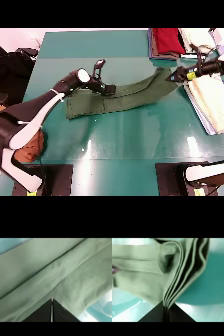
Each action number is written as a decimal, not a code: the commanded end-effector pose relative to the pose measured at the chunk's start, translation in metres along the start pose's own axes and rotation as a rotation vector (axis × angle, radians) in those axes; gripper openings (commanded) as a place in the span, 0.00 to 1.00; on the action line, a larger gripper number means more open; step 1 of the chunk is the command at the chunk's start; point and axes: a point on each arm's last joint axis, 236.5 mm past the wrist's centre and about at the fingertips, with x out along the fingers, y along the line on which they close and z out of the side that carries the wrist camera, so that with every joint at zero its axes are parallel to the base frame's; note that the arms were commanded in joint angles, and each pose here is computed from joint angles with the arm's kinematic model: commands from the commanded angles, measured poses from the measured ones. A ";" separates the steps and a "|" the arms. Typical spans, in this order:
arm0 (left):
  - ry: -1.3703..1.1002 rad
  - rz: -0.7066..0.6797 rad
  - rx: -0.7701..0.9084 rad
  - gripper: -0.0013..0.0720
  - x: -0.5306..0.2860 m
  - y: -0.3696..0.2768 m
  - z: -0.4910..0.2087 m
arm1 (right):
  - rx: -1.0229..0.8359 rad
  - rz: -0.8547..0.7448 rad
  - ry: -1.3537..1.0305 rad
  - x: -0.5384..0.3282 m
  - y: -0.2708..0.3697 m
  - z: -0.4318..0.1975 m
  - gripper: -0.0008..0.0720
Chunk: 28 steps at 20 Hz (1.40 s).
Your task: Fold the shirts.
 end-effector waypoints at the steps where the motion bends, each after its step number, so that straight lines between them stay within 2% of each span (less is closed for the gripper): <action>1: 0.045 -0.013 0.014 0.05 0.033 -0.009 -0.007 | -0.130 0.014 -0.065 -0.027 0.077 0.017 0.03; 10: 0.112 -0.011 0.007 0.05 0.049 -0.005 -0.026 | -0.313 0.095 -0.127 -0.028 0.197 0.026 0.03; 14: 0.146 0.009 0.042 0.05 0.022 0.004 -0.009 | -0.348 0.179 -0.150 -0.021 0.241 0.025 0.03; 18: 0.023 0.112 0.097 0.05 -0.076 0.037 0.065 | -0.373 0.309 -0.151 0.003 0.296 0.015 0.03; 21: -0.194 0.243 0.114 0.05 -0.200 0.065 0.123 | -0.405 0.409 -0.110 0.051 0.344 -0.005 0.03; 24: -0.412 0.393 0.120 0.05 -0.329 0.083 0.146 | -0.413 0.540 -0.114 0.124 0.402 -0.028 0.03; 25: -0.467 0.426 0.119 0.05 -0.362 0.083 0.146 | -0.428 0.568 -0.137 0.152 0.417 -0.035 0.07; 26: -0.516 0.449 0.115 0.05 -0.391 0.083 0.144 | -0.431 0.590 -0.154 0.177 0.429 -0.042 0.31; 27: -0.549 0.463 0.111 0.05 -0.410 0.081 0.142 | -0.434 0.605 -0.145 0.198 0.438 -0.050 0.46; 28: -0.573 0.473 0.109 0.05 -0.424 0.080 0.140 | -0.457 0.619 -0.117 0.210 0.445 -0.059 0.46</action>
